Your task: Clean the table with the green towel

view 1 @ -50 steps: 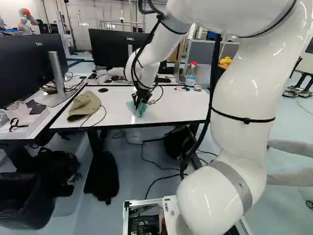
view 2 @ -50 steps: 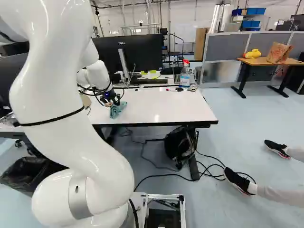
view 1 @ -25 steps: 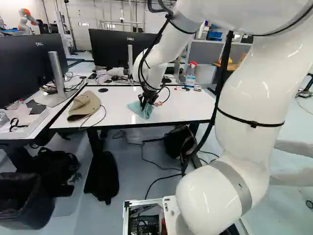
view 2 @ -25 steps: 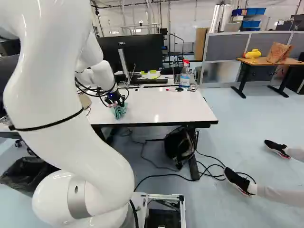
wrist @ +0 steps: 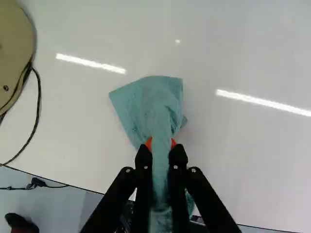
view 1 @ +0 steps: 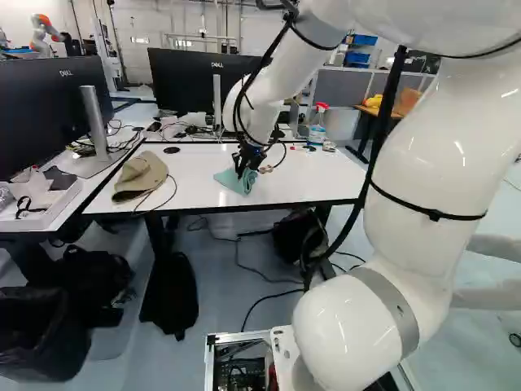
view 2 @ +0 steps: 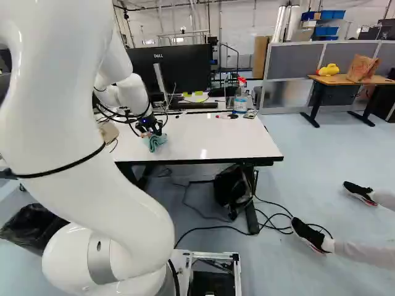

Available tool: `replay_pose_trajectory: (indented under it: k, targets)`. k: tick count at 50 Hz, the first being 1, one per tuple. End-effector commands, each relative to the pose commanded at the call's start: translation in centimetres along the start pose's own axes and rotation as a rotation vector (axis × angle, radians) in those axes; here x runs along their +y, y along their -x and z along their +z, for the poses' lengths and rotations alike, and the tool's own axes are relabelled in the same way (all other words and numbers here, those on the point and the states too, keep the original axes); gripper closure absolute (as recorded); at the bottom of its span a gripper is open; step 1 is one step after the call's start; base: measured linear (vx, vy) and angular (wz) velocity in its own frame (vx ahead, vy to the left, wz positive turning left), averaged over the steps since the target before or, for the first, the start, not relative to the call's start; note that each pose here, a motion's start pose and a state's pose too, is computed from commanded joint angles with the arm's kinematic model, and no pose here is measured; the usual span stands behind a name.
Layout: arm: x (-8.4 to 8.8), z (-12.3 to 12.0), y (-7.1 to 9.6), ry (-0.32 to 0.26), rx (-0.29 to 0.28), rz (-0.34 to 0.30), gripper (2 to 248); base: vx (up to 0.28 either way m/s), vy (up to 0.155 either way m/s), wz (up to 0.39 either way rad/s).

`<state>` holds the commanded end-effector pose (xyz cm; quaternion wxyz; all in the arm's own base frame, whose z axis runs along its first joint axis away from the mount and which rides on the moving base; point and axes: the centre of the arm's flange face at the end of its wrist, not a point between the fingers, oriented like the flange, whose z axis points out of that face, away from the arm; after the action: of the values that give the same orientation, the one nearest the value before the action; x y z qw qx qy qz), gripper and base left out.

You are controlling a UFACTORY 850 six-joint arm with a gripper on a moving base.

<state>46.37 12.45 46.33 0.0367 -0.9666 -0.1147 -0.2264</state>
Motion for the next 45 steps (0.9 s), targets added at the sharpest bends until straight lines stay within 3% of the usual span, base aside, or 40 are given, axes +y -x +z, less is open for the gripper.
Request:
replay_pose_trajectory:
  k: [18, 45]
  targets:
    - [2.9, -2.6, -0.1, 0.028, 0.048, 0.055, 208, 0.000, 0.000, 0.000]
    - [7.6, -3.0, 0.5, 0.075, 0.050, 0.144, 208, 0.000, 0.000, 0.000]
